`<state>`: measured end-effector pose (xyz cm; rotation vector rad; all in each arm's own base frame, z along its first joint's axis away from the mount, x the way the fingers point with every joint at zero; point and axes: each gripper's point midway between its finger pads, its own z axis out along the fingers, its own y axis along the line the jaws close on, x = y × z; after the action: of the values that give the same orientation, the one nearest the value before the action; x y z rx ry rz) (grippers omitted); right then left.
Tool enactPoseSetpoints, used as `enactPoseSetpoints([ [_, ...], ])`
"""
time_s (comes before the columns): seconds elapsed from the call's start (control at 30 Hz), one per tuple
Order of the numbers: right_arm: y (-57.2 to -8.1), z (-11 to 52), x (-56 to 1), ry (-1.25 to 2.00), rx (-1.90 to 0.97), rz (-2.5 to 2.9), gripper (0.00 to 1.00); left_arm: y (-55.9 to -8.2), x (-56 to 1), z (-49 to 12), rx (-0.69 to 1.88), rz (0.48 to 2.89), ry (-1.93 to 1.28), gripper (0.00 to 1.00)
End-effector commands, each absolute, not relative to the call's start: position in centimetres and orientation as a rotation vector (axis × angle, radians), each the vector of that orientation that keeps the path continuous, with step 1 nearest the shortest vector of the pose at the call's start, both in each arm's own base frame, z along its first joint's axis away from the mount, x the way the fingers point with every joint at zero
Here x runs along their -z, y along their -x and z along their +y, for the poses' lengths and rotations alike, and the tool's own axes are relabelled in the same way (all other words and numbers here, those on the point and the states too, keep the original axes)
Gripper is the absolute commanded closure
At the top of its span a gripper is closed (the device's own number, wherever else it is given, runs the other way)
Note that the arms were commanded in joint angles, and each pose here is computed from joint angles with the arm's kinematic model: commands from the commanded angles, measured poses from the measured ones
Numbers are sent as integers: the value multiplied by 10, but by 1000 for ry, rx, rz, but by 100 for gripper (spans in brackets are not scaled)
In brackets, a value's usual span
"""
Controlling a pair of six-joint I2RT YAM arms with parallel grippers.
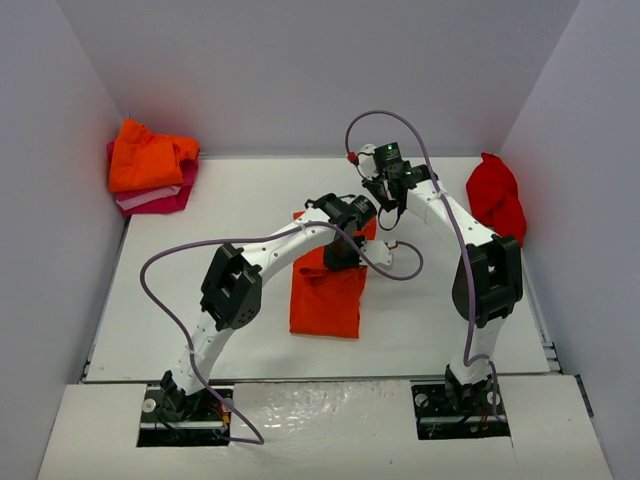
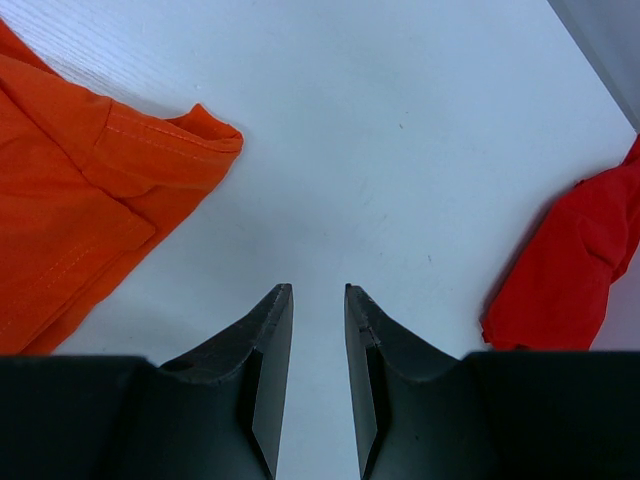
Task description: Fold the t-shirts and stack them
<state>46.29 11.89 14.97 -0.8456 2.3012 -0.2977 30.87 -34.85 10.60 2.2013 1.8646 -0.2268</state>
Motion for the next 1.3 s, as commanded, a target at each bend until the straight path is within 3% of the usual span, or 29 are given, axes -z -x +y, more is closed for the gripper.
enactPoseSetpoints([
  [0.0,-471,121,-167,783,275,2245,75,-323,-150,-361,221,1734,-2142,100],
  [0.03,-471,122,-167,784,269,2245,75,-324,-148,-361,216,1732,-2150,100],
  [0.1,-472,122,-167,781,265,2245,75,-332,-146,-361,188,1736,-2129,89],
  [0.13,-472,122,-166,786,263,2245,75,-339,-146,-360,165,1748,-2103,59],
  [0.17,-471,122,-165,788,263,2246,75,-342,-146,-360,172,1757,-2087,47],
  [0.2,-470,121,-165,790,264,2247,75,-345,-145,-360,178,1766,-2071,37],
  [0.27,-469,121,-164,796,266,2248,75,-353,-145,-356,174,1789,-2038,32],
  [0.4,-468,120,-163,799,259,2246,75,-359,-148,-345,182,1820,-2004,37],
  [0.77,-455,125,-161,840,136,2241,75,-376,-147,-294,162,1952,-1894,37],
  [1.27,-447,116,-156,847,149,2258,74,-387,-108,-312,323,2016,-1902,36],
])
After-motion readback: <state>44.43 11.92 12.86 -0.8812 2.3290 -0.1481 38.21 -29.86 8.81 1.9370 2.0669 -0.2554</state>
